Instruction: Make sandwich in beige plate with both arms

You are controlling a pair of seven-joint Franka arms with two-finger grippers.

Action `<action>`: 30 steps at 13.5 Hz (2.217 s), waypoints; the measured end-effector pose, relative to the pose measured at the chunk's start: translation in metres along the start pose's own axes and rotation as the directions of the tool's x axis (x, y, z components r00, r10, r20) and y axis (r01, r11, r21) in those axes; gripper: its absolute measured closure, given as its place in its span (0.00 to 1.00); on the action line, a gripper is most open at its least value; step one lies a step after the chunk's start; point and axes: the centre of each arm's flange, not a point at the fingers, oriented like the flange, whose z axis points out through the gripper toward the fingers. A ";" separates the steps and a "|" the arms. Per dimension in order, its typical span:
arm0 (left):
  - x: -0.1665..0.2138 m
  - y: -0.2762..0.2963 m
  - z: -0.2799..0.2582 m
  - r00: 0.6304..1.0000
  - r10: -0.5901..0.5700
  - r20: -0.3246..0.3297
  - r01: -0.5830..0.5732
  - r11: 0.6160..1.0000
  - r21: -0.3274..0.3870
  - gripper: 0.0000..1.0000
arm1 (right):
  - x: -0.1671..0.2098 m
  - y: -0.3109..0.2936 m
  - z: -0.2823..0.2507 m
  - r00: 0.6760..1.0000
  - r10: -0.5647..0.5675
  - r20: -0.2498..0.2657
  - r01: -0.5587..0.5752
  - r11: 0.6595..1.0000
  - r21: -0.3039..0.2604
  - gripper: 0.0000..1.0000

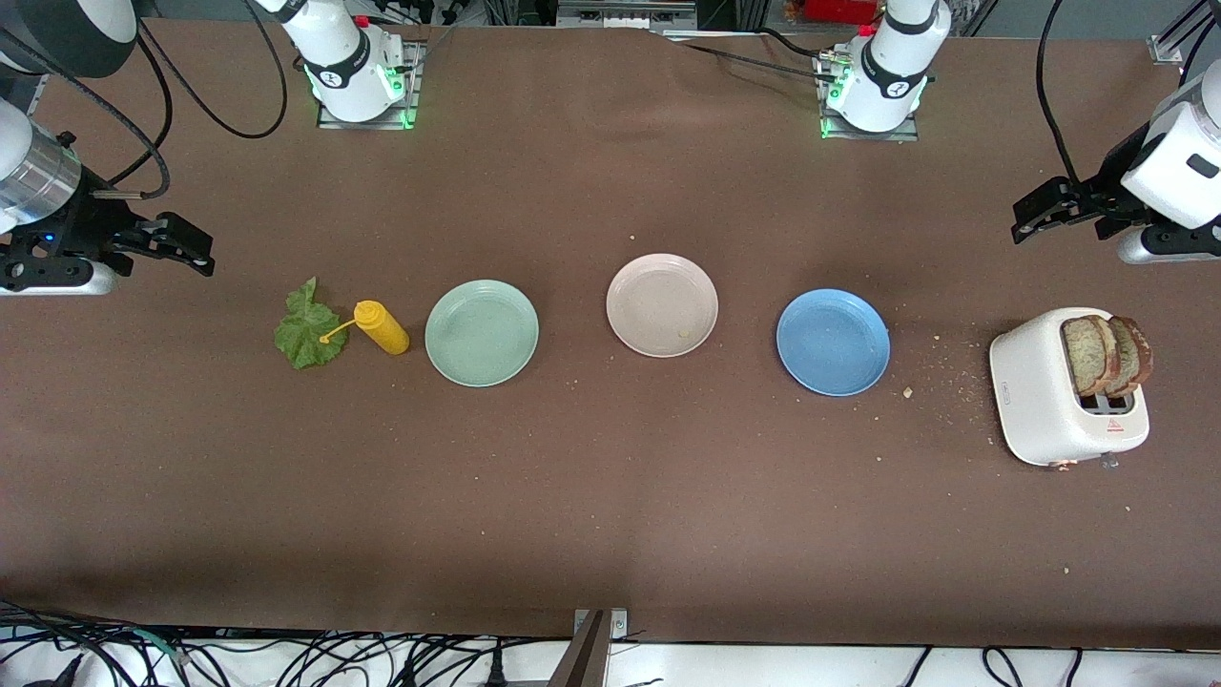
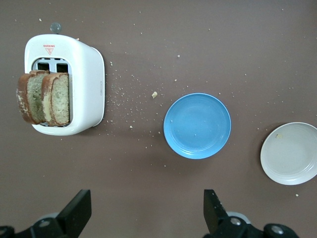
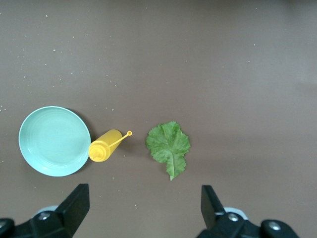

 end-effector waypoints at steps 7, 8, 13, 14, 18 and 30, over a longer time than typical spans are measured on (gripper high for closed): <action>0.000 0.002 0.000 1.000 0.004 0.002 -0.004 1.000 0.000 0.00 | 0.000 0.000 0.000 1.000 0.000 0.000 0.000 1.000 0.000 0.00; 0.000 0.002 0.001 1.000 0.004 0.003 -0.004 1.000 0.000 0.00 | 0.000 0.000 0.000 1.000 0.000 0.000 0.000 1.000 0.000 0.00; 0.013 -0.016 0.025 0.998 -0.028 0.061 0.027 1.000 0.013 0.00 | 0.000 0.000 0.000 1.000 0.000 0.000 0.000 1.000 0.000 0.00; 0.019 -0.027 0.034 0.996 -0.040 0.074 0.037 0.999 0.038 0.00 | 0.000 0.000 0.000 1.000 0.000 0.000 0.000 1.000 0.000 0.00; 0.041 -0.051 0.064 0.995 -0.049 0.083 0.037 0.990 0.139 0.00 | 0.000 0.000 0.000 1.000 0.000 0.000 0.000 1.000 0.000 0.00; 0.106 -0.139 0.188 0.998 0.004 0.065 -0.011 0.994 0.107 0.03 | 0.001 0.000 0.000 1.000 0.000 -0.007 0.000 1.000 0.001 0.00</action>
